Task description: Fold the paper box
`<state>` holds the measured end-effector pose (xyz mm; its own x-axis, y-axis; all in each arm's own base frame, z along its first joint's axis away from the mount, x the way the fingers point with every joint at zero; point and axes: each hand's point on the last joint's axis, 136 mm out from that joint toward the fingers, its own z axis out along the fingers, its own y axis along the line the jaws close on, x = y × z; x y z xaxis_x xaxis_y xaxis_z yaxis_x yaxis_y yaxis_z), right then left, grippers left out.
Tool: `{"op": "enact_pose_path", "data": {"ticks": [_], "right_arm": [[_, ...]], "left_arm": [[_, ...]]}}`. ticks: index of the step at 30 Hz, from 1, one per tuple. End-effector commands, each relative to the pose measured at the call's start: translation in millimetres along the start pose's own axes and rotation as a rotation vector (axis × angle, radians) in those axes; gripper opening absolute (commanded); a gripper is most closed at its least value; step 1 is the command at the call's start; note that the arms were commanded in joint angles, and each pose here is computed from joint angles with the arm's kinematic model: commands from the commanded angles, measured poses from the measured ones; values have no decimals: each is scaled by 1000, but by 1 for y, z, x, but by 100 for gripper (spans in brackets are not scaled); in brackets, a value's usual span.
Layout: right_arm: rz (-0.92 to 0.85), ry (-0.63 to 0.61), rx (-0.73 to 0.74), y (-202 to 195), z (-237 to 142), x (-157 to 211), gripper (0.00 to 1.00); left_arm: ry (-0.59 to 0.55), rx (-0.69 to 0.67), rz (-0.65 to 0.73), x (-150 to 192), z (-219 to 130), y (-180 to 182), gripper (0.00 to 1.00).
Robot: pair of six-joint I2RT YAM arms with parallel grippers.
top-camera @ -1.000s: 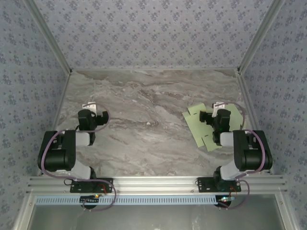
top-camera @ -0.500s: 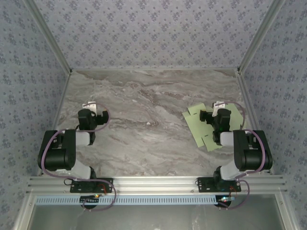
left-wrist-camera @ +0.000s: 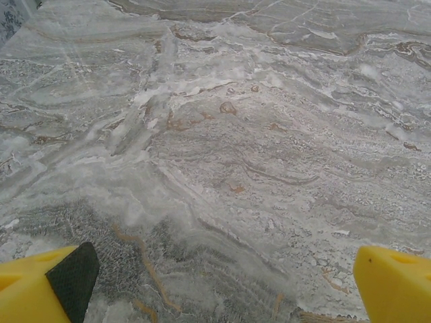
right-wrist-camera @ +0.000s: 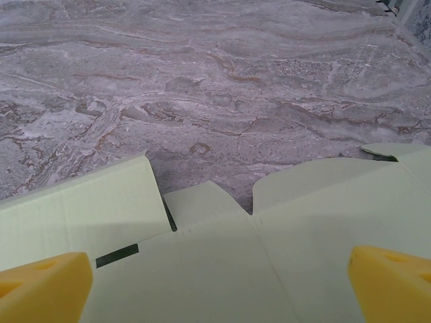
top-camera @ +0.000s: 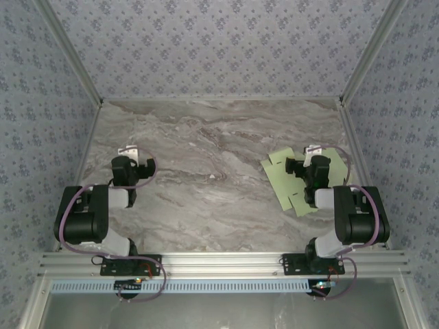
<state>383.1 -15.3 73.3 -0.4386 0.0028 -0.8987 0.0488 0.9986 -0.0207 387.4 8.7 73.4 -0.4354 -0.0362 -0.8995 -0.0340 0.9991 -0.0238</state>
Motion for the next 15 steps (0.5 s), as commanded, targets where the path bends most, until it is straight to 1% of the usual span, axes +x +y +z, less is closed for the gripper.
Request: {"op": "enact_pose_path", "data": {"ticks": [1, 4, 6, 7, 8, 9, 12, 15], "right_arm": [[-7, -31, 1, -2, 3, -11, 100], [-11, -38, 7, -2, 2, -11, 100], [8, -49, 55, -10, -2, -15, 100], [24, -45, 91, -17, -6, -23, 100], [37, -33, 112, -22, -9, -31, 100], [39, -26, 122, -23, -13, -36, 100], [78, -71, 157, -30, -41, -64, 100], [166, -45, 193, -41, -68, -84, 100]], "left_arm": [[-55, -15, -12, -19, 3, 5, 99], [-59, -9, -11, -20, 2, 4, 99], [-67, 8, 13, -28, -5, -2, 99], [-60, 5, 16, -33, -13, -3, 99], [-44, -24, -9, -39, -23, 0, 99], [-52, -38, -37, -47, -33, 1, 99], [-116, -20, -47, -69, -65, -5, 99], [-152, 6, -63, -85, -95, -11, 99]]}}
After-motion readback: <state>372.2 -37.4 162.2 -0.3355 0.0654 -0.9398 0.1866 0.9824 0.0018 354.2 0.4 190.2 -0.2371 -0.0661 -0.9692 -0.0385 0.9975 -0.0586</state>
